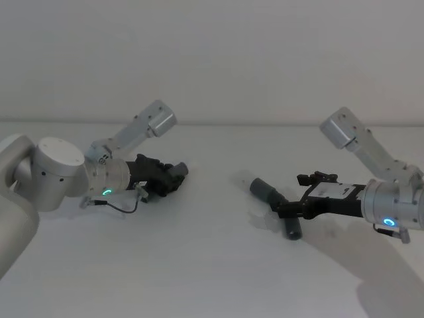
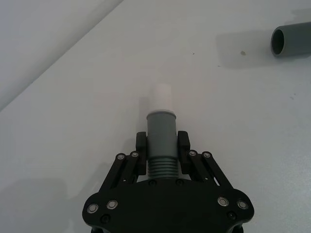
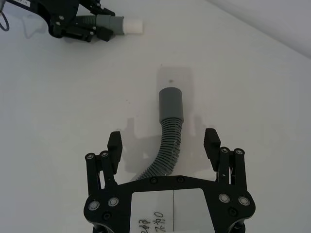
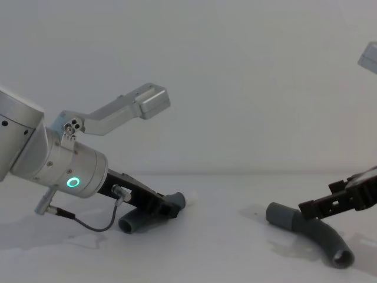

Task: Use both hands to pick up one end of the pipe from the table, align the ends, and insert them.

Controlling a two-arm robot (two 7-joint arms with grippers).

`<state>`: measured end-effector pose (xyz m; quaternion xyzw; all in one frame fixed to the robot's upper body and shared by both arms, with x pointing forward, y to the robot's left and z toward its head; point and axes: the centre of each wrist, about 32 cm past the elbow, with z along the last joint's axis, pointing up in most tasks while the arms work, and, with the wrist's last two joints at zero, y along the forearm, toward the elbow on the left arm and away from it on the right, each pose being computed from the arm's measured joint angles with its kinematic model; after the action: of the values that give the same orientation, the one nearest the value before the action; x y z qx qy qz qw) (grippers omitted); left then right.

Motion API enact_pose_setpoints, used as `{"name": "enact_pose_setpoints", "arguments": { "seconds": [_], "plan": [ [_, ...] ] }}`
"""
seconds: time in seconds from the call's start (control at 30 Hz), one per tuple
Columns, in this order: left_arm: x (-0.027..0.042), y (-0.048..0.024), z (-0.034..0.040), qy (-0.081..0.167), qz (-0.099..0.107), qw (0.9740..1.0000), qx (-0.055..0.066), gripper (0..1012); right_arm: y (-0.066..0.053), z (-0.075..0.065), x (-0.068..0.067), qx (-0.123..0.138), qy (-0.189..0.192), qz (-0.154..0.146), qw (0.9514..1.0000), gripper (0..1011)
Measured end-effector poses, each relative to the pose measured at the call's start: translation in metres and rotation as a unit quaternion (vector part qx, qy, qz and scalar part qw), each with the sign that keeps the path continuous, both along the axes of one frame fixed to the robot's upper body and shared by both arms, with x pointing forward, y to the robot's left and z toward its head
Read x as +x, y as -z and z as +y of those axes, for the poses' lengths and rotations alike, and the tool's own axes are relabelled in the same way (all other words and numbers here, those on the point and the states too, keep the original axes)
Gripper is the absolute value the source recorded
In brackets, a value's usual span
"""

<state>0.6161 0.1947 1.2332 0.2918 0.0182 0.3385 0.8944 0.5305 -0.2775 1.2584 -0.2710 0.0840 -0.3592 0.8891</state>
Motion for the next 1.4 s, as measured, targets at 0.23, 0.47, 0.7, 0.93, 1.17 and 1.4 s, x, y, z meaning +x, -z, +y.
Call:
{"name": "enact_pose_setpoints", "arguments": {
  "seconds": [0.23,0.47,0.7,0.93,1.17,1.4],
  "plan": [
    [0.0000,0.0000,0.0000,0.000,0.000,1.0000,0.000,365,0.006,0.004,0.003,-0.003,0.002,0.007,1.0000,1000],
    [0.0000,0.0000,0.0000,0.000,0.000,1.0000,0.000,365,0.010,0.007,0.005,-0.006,0.006,0.013,0.9999,1000],
    [0.0000,0.0000,0.0000,0.000,0.000,1.0000,0.000,365,0.013,0.008,0.006,-0.008,0.011,0.019,0.9997,999],
    [0.0000,0.0000,0.0000,0.000,0.000,1.0000,0.000,365,0.016,0.009,0.007,-0.007,0.016,0.027,0.9995,1000],
    [0.0000,0.0000,0.0000,0.000,0.000,1.0000,0.000,365,0.018,0.010,0.008,-0.004,0.022,0.033,0.9992,1000],
    [0.0000,0.0000,0.0000,0.000,0.000,1.0000,0.000,365,0.021,0.011,0.008,-0.002,0.028,0.038,0.9989,1000]
  ]
}}
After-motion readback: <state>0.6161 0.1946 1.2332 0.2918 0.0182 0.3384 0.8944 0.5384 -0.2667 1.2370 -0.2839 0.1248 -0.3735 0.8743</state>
